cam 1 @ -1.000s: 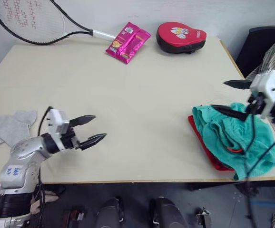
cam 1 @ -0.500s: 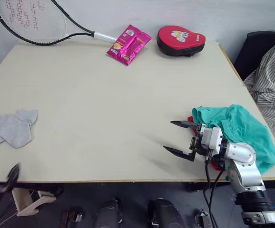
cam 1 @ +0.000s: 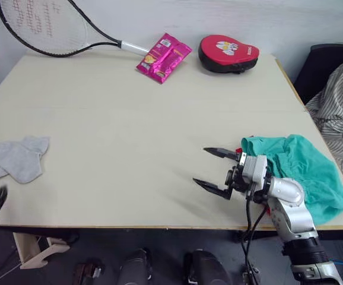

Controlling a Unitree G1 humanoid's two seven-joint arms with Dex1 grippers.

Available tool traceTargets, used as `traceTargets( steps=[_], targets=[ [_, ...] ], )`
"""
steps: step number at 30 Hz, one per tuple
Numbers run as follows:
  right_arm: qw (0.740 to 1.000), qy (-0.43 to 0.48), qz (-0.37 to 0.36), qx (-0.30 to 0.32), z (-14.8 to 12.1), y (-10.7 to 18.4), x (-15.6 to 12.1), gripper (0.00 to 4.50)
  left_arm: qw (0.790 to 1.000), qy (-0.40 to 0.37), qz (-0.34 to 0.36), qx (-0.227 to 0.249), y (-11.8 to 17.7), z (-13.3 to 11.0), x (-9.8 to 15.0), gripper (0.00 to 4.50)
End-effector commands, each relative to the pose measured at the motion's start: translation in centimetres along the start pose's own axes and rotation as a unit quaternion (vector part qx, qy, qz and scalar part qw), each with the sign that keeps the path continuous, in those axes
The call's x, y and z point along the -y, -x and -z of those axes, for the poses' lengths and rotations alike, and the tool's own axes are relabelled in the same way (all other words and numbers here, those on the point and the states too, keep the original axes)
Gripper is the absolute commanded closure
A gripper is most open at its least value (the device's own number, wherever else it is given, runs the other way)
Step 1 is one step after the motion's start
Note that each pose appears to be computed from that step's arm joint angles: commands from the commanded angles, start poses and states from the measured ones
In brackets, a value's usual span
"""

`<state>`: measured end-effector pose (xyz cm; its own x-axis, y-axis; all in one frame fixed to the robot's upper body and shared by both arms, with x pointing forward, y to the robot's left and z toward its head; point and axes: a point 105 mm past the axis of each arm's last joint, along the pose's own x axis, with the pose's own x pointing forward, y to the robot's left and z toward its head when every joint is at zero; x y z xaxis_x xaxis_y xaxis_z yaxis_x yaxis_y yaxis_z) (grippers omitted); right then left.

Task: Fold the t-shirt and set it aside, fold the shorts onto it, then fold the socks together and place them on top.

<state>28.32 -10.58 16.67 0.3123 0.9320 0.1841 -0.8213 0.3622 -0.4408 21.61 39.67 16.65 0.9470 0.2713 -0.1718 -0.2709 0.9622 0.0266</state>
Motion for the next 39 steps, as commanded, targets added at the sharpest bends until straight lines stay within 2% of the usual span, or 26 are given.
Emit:
traceTargets(
  steps=[1,2,6,10,14,18,23,27,30,32,34,39],
  targets=[
    [1.000,0.011,0.000,0.016,-1.1,-0.4,0.5,0.06,0.999,-0.026,-0.005,-0.043,-3.8,-1.1,1.1,0.00],
    [1.000,0.010,0.001,0.016,-1.1,-0.5,0.5,0.06,0.996,-0.041,-0.016,-0.076,-5.2,-0.7,1.2,0.00],
    [1.000,0.009,0.017,0.019,-1.4,-1.0,0.7,0.06,0.995,-0.039,-0.032,-0.087,-10.1,-1.6,3.2,0.00],
    [0.999,0.006,0.028,0.021,-1.6,-1.3,0.5,0.06,0.993,-0.021,-0.046,-0.108,-13.0,-1.1,4.1,0.00],
    [0.999,0.006,0.038,0.015,-1.5,-1.0,0.1,0.06,0.990,-0.001,-0.056,-0.133,-15.0,0.8,4.2,0.00],
    [0.998,0.007,0.064,0.010,-1.5,-0.5,0.3,0.00,0.986,-0.012,-0.091,-0.142,-15.6,1.2,3.5,0.87],
    [0.997,0.000,0.071,0.005,-1.3,-0.1,0.0,0.00,0.980,-0.028,-0.080,-0.179,-15.6,2.7,3.6,2.41],
    [0.997,0.000,0.074,0.001,-1.1,0.1,0.0,0.00,0.980,-0.018,-0.080,-0.181,-15.5,3.0,3.1,3.68],
    [0.997,0.000,0.076,-0.001,-1.1,0.2,0.1,0.00,0.985,-0.028,-0.051,-0.161,-15.5,2.3,3.7,4.49],
    [0.997,0.001,0.076,-0.003,-1.0,0.3,0.1,0.00,0.989,-0.045,-0.024,-0.142,-15.5,1.5,4.6,4.49],
    [0.997,0.000,0.076,-0.008,-0.9,0.5,0.1,0.00,0.991,-0.072,0.046,-0.106,-15.2,0.2,7.3,4.49],
    [0.997,-0.001,0.078,-0.016,-0.9,0.9,0.2,0.00,0.962,-0.145,0.205,-0.109,-11.0,0.6,13.5,4.49]
  ],
)
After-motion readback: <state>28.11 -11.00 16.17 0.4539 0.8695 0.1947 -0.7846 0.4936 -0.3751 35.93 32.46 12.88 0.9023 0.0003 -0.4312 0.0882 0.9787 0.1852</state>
